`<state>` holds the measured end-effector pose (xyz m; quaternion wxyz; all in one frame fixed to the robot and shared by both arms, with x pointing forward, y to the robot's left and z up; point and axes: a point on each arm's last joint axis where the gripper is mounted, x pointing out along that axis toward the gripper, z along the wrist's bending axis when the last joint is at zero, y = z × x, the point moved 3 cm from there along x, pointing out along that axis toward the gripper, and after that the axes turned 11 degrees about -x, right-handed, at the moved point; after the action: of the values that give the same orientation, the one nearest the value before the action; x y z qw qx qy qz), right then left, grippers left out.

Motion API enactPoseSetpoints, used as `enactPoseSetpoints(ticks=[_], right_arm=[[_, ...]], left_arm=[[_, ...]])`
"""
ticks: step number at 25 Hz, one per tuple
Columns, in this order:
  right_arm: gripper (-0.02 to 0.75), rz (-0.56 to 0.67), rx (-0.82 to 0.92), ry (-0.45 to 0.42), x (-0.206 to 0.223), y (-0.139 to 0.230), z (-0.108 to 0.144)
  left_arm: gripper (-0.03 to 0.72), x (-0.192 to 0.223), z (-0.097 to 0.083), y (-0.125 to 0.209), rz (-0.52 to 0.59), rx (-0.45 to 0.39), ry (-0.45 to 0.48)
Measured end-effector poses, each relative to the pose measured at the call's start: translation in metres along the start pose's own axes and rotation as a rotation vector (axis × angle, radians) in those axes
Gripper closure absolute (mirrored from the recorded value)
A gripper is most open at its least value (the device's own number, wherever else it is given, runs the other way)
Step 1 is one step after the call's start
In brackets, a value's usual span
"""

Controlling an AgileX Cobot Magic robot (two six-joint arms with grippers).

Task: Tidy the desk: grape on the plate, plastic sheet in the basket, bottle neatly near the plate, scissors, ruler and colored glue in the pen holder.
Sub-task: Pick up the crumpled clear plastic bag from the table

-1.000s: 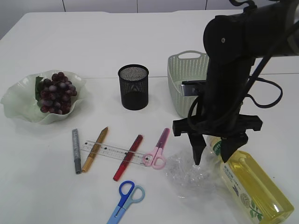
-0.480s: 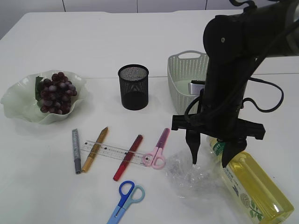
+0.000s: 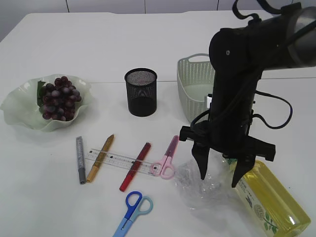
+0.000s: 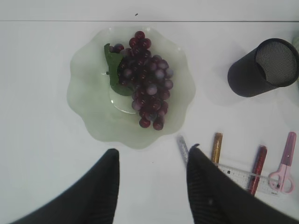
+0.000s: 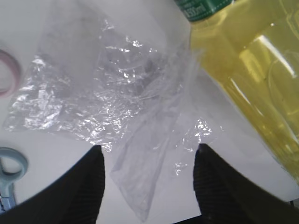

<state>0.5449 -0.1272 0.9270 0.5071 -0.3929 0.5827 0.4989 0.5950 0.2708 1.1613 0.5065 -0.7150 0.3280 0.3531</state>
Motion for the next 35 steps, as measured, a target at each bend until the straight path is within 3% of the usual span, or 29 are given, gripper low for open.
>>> enactPoseSetpoints(ticks=[23,35], right_arm=[[0.309,0.019,0.016,0.015,0.017,-0.007,0.002],[0.667,0.001,0.004,0.005,0.017,-0.009,0.004]], left_arm=[[0.338,0.0,0.0,0.0,0.0,0.012,0.0],[0.338,0.0,0.0,0.0,0.0,0.013,0.0]])
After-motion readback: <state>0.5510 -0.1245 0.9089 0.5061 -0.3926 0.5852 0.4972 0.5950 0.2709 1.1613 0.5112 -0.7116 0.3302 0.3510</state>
